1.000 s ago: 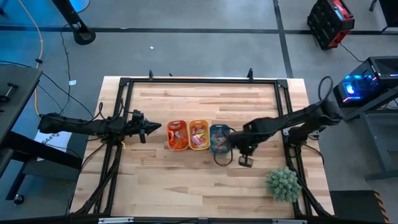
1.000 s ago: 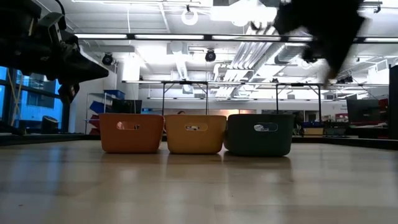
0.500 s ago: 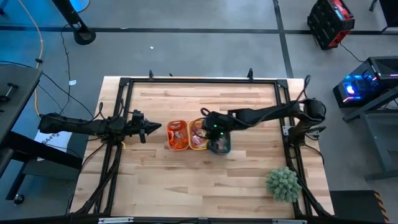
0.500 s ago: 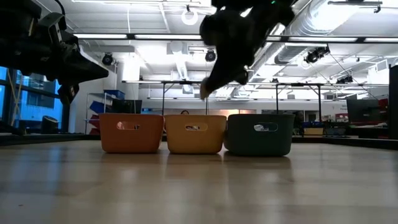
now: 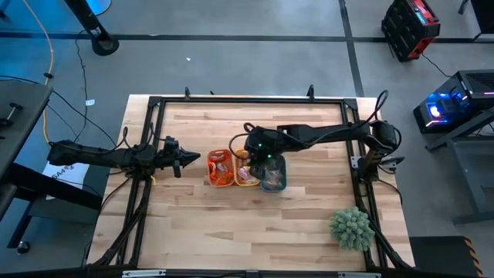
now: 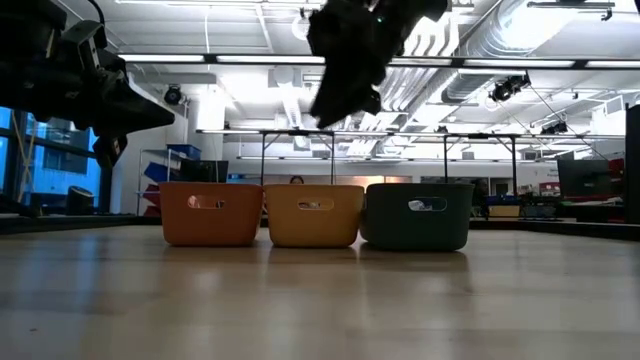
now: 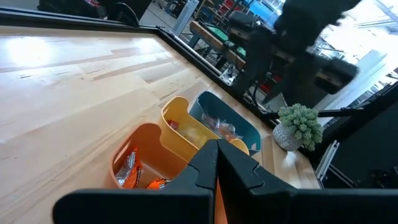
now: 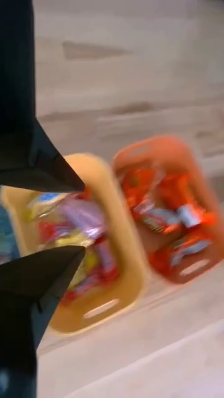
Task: Sort candy
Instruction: Return to Home Position
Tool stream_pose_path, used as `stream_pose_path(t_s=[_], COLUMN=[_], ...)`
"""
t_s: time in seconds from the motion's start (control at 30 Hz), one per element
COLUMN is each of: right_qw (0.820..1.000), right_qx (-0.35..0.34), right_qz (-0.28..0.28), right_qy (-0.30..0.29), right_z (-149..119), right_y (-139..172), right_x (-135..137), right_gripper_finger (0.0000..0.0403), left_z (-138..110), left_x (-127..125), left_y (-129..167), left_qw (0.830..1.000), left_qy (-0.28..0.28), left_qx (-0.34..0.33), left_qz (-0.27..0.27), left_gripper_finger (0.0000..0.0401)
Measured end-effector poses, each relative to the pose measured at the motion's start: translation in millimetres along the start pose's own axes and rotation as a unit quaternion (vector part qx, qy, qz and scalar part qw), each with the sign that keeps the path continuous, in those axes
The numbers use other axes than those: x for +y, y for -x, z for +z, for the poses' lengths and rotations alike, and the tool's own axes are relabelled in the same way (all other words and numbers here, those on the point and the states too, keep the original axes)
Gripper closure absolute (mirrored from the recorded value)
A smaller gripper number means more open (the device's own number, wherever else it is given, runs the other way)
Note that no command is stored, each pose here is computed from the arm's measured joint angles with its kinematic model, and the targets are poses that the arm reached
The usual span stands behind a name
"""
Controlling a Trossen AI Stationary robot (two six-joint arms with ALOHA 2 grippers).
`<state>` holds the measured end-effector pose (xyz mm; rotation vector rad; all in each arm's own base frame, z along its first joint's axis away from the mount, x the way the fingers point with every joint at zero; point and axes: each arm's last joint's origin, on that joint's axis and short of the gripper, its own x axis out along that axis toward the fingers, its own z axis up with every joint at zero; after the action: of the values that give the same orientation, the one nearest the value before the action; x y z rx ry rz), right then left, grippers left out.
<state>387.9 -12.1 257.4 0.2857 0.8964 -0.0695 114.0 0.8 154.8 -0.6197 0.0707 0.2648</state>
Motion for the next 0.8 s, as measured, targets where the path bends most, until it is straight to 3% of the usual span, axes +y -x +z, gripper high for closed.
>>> stream_pose_path(t_s=[0.23, 0.43, 0.57, 0.8], right_qw=[0.996, 0.993, 0.994, 0.984], right_qx=[0.084, 0.117, 0.101, -0.012], right_qz=[0.031, 0.011, -0.012, -0.048], right_qy=[0.006, 0.009, -0.026, -0.169], right_z=[-15, -26, -40, -80], right_y=[6, 47, 85, 138], right_x=[-1, 5, 6, 5], right_gripper_finger=[0.0253, 0.0252, 0.0252, 0.0252], left_z=[-1, 12, 15, 12], left_x=[-1, -10, -12, -9], left_y=[0, 2, 5, 7], left_qw=[1.000, 0.998, 0.996, 0.994], left_qy=[-0.002, -0.032, -0.046, -0.075], left_qx=[0.013, -0.024, -0.039, -0.046], left_qz=[-0.018, -0.053, -0.070, -0.071], left_gripper_finger=[0.0400, 0.0400, 0.0401, 0.0401])
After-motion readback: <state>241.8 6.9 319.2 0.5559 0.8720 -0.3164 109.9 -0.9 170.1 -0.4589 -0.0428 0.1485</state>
